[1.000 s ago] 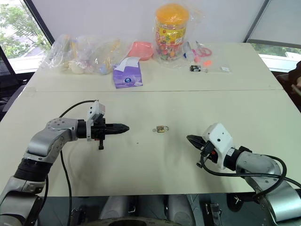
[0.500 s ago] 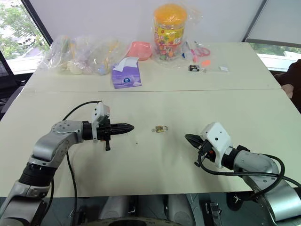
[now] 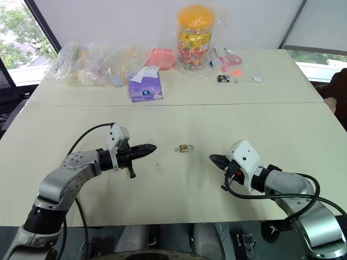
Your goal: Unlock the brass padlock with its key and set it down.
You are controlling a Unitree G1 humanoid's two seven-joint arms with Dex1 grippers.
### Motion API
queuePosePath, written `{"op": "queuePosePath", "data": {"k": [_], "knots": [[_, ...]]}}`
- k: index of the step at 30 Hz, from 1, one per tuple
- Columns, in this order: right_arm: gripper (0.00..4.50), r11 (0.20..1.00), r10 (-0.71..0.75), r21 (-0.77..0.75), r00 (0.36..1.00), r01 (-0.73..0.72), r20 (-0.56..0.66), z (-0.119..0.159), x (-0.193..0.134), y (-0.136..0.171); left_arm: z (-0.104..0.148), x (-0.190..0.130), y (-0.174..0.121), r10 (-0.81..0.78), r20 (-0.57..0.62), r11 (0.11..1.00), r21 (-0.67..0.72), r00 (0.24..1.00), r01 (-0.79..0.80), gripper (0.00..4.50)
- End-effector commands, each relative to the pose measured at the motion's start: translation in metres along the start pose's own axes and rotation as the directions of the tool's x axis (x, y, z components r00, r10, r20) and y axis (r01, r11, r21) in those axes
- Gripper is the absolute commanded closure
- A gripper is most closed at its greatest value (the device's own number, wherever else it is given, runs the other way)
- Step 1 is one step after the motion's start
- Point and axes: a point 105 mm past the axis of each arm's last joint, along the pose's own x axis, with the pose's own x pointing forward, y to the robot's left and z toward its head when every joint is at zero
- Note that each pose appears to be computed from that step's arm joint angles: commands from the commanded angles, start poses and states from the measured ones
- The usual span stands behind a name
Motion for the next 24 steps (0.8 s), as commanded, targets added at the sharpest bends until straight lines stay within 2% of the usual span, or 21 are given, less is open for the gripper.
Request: {"op": "queuePosePath", "data": {"k": [1, 20, 23, 24], "knots": [[4.50, 0.999, 0.002, -0.038, 1.000, -0.001, 0.021, 0.008, -0.002, -0.002, 0.010, -0.004, -0.003, 0.004, 0.026, 1.000, 0.020, 1.000, -0.004, 4.44], [4.50, 0.996, -0.079, -0.026, 0.997, 0.079, 0.024, 0.006, -0.009, -0.002, 0.017, 0.006, 0.009, -0.013, 0.020, 0.999, 0.039, 1.000, 0.012, 4.44], [4.50, 0.997, -0.069, -0.021, 0.996, 0.070, 0.063, 0.021, -0.009, -0.002, 0.020, 0.009, 0.008, -0.042, 0.017, 0.998, 0.049, 0.999, 0.041, 4.44], [4.25, 0.997, -0.069, -0.019, 0.995, 0.070, 0.068, 0.026, -0.008, -0.005, 0.022, 0.009, 0.008, -0.049, 0.017, 0.997, 0.052, 0.999, 0.048, 4.48]]}}
